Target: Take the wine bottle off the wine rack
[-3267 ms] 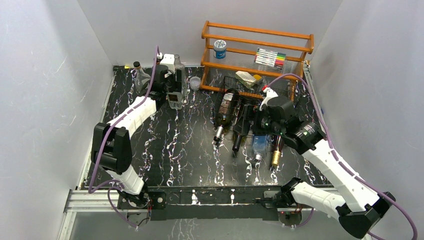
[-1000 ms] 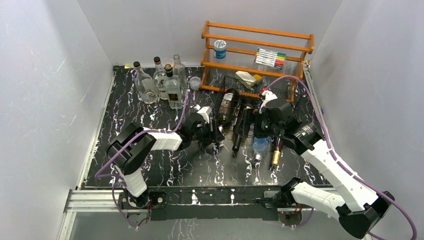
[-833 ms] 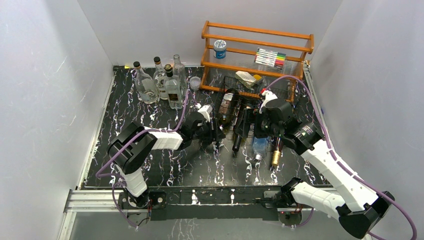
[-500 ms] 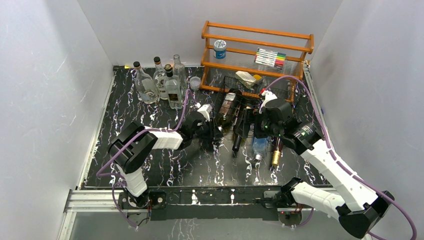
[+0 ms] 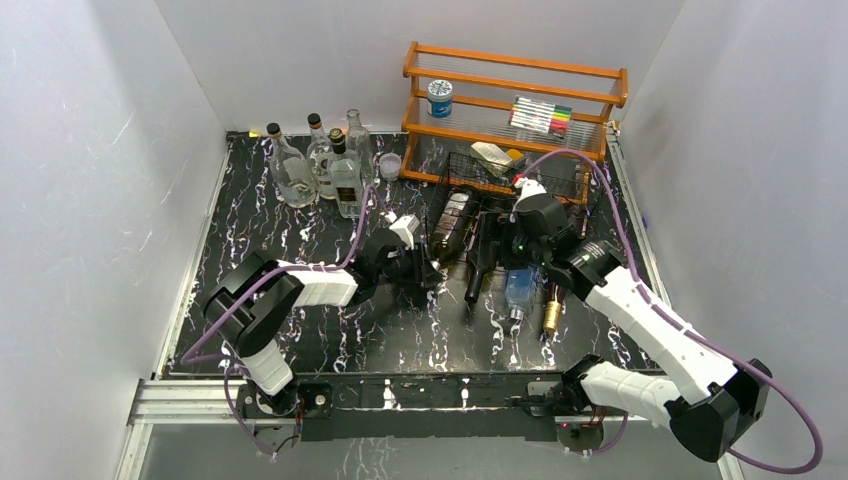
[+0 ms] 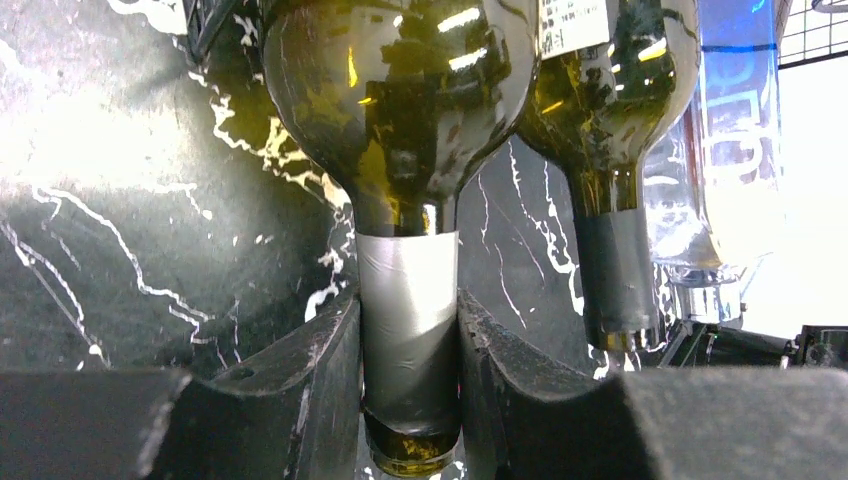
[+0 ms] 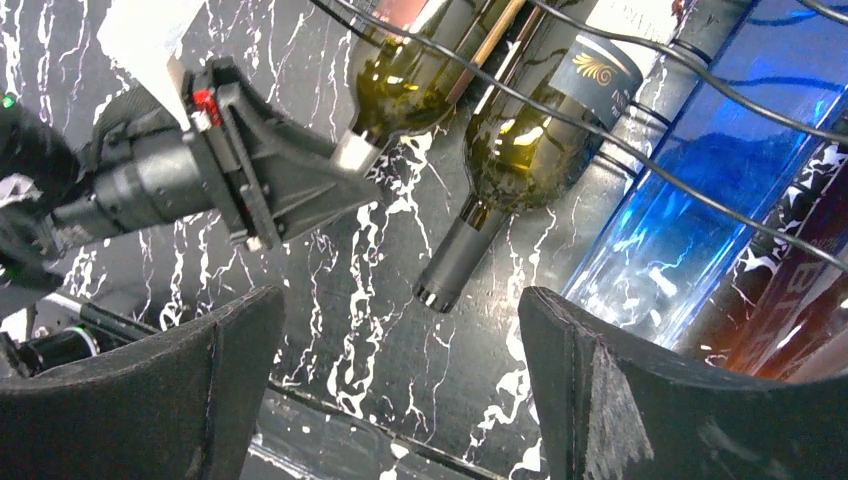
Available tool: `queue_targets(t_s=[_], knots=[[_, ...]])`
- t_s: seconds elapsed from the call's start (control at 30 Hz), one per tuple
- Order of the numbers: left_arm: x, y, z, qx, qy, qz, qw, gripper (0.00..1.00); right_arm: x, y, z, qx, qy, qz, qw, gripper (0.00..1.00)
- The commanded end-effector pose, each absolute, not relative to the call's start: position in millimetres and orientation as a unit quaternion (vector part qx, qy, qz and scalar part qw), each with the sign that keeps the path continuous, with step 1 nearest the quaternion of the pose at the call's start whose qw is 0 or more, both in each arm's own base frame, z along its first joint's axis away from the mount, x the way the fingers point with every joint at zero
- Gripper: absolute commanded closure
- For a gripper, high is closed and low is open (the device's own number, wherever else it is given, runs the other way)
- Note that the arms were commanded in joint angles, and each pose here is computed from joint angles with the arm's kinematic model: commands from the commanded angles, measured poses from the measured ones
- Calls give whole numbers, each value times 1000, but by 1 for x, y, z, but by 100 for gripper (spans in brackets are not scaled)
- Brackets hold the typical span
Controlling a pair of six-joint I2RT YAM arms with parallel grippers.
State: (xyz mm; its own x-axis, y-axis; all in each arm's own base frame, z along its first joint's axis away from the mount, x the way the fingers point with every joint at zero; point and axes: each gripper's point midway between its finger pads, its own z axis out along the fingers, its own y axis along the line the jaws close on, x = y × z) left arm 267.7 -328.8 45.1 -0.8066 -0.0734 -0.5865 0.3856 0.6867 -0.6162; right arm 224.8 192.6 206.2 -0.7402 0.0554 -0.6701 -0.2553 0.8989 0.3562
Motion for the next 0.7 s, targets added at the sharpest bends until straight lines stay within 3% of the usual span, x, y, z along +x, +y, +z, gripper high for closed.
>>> queue_targets(t_s=[0.0, 0.4, 0.67], knots=[[250, -330, 67, 96, 856, -416, 291, 100, 249, 201, 210, -38, 895, 218, 388, 2], [202, -287, 79, 82, 890, -379, 240, 100, 251, 216, 198, -134, 889, 220, 379, 2], [165, -256, 97, 67, 903, -368, 210, 100, 217, 268, 222, -292, 799, 337, 404, 2]])
